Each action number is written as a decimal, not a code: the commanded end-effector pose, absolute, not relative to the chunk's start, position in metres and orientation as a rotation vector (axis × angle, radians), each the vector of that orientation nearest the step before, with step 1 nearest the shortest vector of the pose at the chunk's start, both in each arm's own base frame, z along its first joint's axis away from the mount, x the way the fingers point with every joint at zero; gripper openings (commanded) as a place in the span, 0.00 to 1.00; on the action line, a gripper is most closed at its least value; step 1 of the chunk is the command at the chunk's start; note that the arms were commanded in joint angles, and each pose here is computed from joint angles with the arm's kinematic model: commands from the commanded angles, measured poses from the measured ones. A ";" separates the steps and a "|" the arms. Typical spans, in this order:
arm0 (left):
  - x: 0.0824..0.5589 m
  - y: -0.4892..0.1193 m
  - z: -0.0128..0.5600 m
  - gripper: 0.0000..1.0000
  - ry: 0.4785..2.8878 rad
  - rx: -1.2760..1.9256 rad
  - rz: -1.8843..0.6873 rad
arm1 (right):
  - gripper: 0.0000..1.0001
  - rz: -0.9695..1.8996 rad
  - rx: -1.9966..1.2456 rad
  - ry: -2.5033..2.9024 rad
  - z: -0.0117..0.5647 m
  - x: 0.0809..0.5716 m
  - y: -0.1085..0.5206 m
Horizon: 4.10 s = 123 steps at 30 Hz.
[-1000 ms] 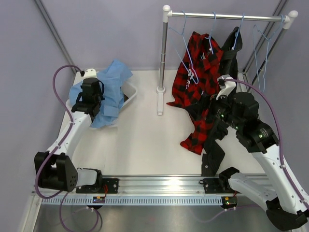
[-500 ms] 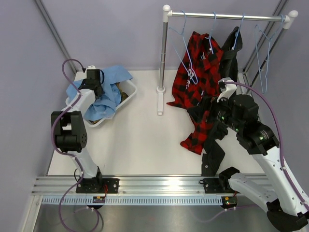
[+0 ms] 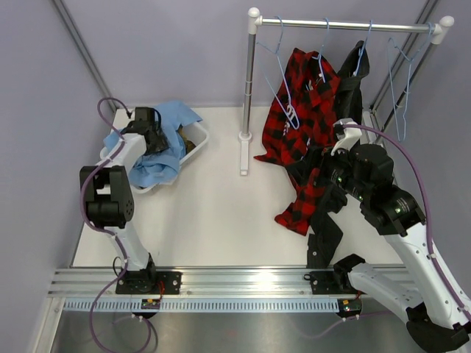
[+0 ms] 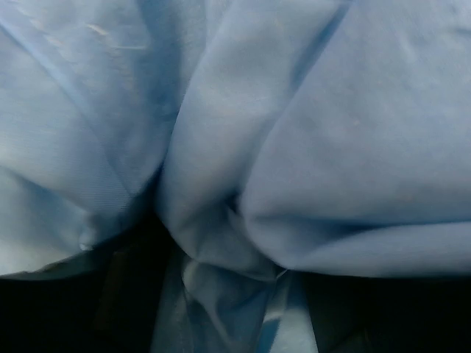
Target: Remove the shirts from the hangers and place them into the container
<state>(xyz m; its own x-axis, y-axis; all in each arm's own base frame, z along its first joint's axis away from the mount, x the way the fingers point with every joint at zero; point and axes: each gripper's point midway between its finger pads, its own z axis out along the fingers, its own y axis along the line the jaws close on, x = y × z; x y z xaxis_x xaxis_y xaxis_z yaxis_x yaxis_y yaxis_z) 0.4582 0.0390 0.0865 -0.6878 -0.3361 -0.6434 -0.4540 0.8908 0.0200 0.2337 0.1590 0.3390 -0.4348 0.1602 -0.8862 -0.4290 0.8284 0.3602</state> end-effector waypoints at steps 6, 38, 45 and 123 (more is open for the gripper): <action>0.437 0.028 0.252 0.99 2.135 -0.511 0.076 | 0.99 0.672 -0.234 1.888 0.343 0.233 0.160; 0.554 -0.071 0.199 0.83 2.182 -0.085 0.474 | 0.99 0.706 -0.123 2.039 0.291 0.207 0.150; 0.555 -0.058 0.188 0.53 2.194 -0.082 0.553 | 1.00 0.708 -0.101 2.027 0.294 0.203 0.147; 0.344 0.008 0.345 0.99 1.991 -0.430 -0.128 | 0.99 0.719 -0.146 1.837 0.353 0.184 0.134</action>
